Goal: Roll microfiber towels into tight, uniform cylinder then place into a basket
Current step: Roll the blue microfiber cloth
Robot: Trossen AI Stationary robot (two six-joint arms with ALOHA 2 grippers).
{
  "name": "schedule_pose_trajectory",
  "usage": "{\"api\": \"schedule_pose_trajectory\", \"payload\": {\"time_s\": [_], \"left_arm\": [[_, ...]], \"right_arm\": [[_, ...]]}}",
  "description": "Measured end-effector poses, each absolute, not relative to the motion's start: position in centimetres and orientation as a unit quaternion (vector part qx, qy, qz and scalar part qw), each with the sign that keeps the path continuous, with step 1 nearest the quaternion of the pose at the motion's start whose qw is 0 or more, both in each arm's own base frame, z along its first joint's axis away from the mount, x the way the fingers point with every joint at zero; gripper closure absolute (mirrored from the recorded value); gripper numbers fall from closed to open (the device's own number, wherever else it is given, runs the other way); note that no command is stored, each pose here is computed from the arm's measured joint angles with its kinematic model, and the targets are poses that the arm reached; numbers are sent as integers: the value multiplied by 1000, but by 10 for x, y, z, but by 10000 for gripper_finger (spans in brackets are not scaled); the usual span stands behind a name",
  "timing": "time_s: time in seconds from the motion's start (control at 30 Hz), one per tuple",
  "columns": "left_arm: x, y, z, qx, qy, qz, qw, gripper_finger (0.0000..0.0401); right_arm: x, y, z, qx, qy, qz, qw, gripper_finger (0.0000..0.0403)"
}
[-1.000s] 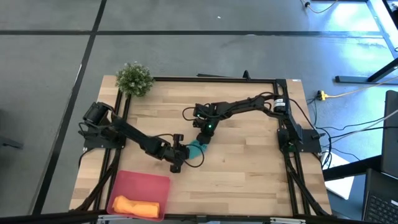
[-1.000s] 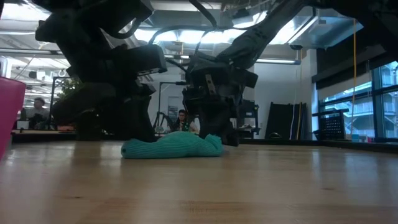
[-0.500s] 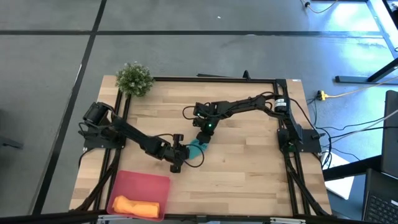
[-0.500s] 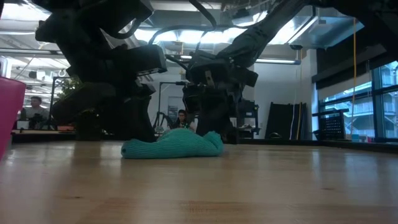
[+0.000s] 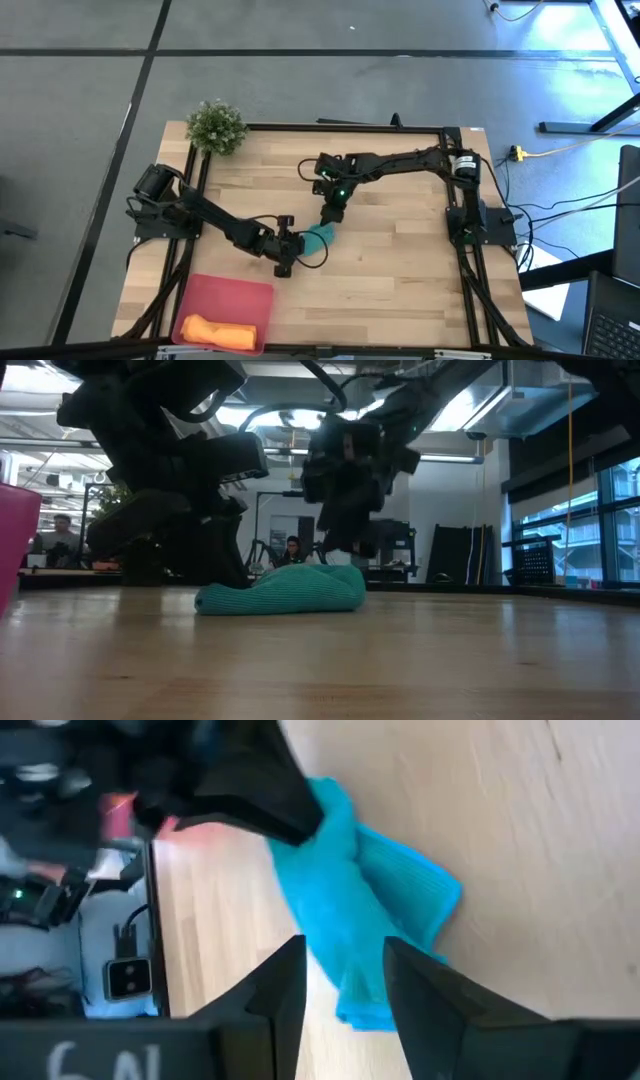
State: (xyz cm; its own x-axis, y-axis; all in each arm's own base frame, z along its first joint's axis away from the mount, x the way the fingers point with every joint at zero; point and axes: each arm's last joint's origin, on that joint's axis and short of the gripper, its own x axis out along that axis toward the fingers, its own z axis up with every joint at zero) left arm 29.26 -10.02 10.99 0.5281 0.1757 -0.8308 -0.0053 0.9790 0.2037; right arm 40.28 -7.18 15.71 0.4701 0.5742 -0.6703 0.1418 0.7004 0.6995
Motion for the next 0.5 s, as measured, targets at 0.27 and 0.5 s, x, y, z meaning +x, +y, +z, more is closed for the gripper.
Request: {"api": "schedule_pose_trajectory", "payload": {"time_s": [0.27,0.5], "left_arm": [[293,-100,110,74,482,60,871,332],[293,-100,110,73,482,61,871,332]], "right_arm": [[398,-38,180,214,508,139,823,267],[398,9,168,85,498,175,845,267]]}}
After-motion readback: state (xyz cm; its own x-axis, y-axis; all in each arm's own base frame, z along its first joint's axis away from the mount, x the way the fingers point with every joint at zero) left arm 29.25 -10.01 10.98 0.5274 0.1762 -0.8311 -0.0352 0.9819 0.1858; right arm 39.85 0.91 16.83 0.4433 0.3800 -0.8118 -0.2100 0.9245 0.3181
